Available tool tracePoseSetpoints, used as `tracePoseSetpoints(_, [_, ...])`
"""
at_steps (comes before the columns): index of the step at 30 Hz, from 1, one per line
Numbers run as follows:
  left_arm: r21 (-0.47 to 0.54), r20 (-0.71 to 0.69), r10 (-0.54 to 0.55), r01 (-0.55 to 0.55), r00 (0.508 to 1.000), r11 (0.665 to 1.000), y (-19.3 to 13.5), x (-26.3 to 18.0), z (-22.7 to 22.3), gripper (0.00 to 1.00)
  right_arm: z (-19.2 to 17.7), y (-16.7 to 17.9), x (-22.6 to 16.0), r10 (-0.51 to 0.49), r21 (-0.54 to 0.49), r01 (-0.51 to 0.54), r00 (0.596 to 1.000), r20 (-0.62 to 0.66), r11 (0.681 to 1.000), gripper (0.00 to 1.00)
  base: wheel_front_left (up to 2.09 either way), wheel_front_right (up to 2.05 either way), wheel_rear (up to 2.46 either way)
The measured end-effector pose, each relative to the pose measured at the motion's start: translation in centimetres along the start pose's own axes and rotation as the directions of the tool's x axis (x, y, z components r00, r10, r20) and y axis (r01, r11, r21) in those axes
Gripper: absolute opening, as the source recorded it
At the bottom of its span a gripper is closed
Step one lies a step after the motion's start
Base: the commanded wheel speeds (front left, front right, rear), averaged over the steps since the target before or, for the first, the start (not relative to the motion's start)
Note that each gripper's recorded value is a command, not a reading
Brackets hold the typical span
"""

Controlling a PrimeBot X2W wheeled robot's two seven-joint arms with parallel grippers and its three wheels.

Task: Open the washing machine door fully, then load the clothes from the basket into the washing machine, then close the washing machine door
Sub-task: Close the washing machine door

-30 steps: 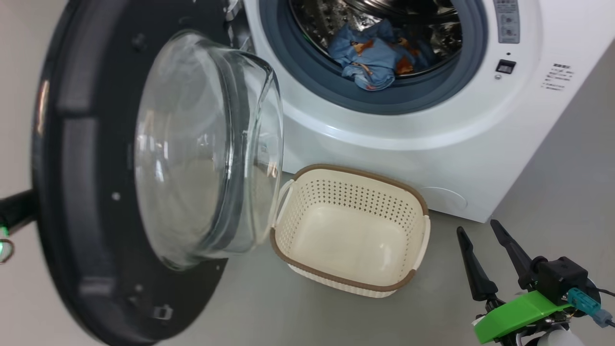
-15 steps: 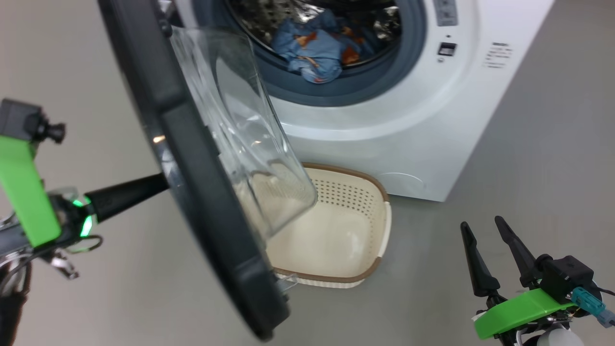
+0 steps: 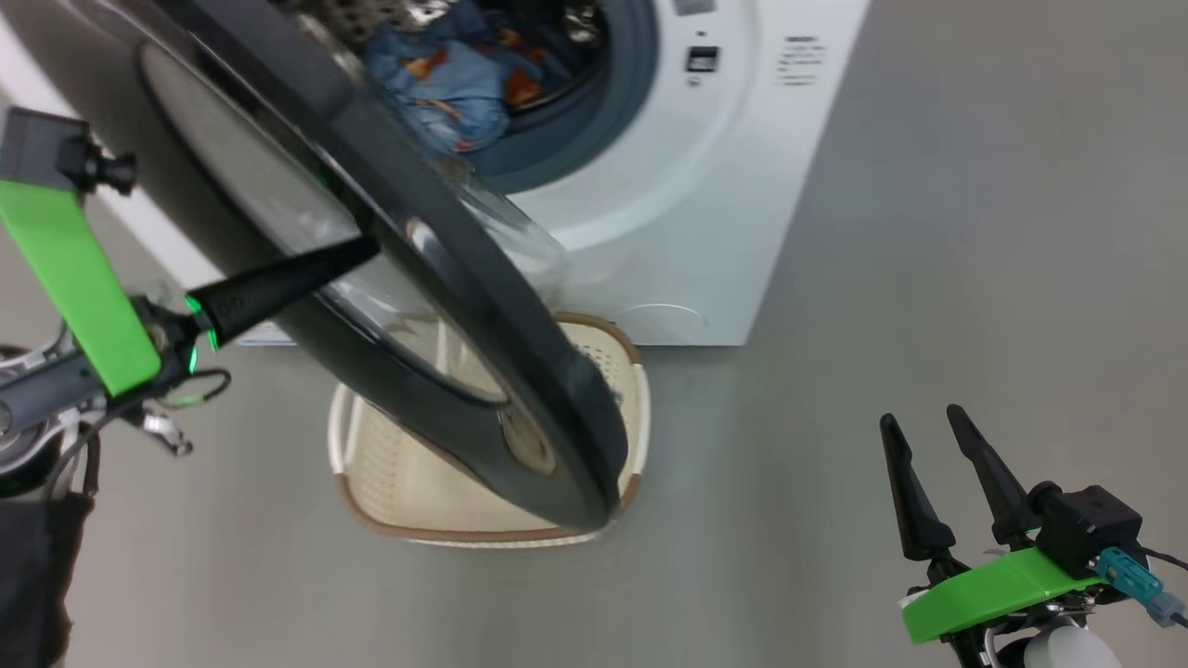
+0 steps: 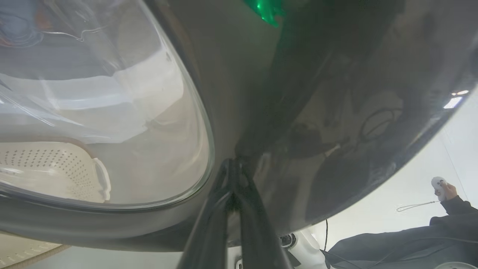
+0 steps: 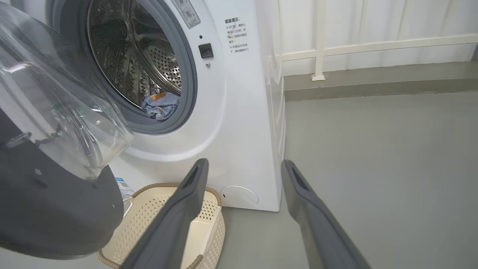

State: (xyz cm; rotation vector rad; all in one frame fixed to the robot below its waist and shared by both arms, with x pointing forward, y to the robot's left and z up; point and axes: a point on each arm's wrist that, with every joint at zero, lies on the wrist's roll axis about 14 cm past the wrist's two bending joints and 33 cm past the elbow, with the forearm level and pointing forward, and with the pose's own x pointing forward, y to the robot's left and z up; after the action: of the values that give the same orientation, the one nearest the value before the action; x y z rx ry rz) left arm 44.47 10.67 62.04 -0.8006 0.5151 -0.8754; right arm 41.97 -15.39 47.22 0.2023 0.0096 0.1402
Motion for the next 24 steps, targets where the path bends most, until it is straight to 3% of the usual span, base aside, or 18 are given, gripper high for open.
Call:
tracePoseSetpoints(11, [-0.013,0.002,-0.030,0.031,1.000,0.999,0.6,3.7,0.3,0.00,0.4,-3.2,-1.6,-0.102,-0.011,0.102,0.995,0.004,0.995,1.00,0.00,0.00,0.00])
tracePoseSetpoints(24, [0.006,0.107,0.017,-0.018,0.994,1.000,0.3,0.5,0.7,0.00,1.1,-1.4,-0.9,-0.047,-0.006,0.047,0.999,0.027,0.999,1.00,0.00,0.00,0.00])
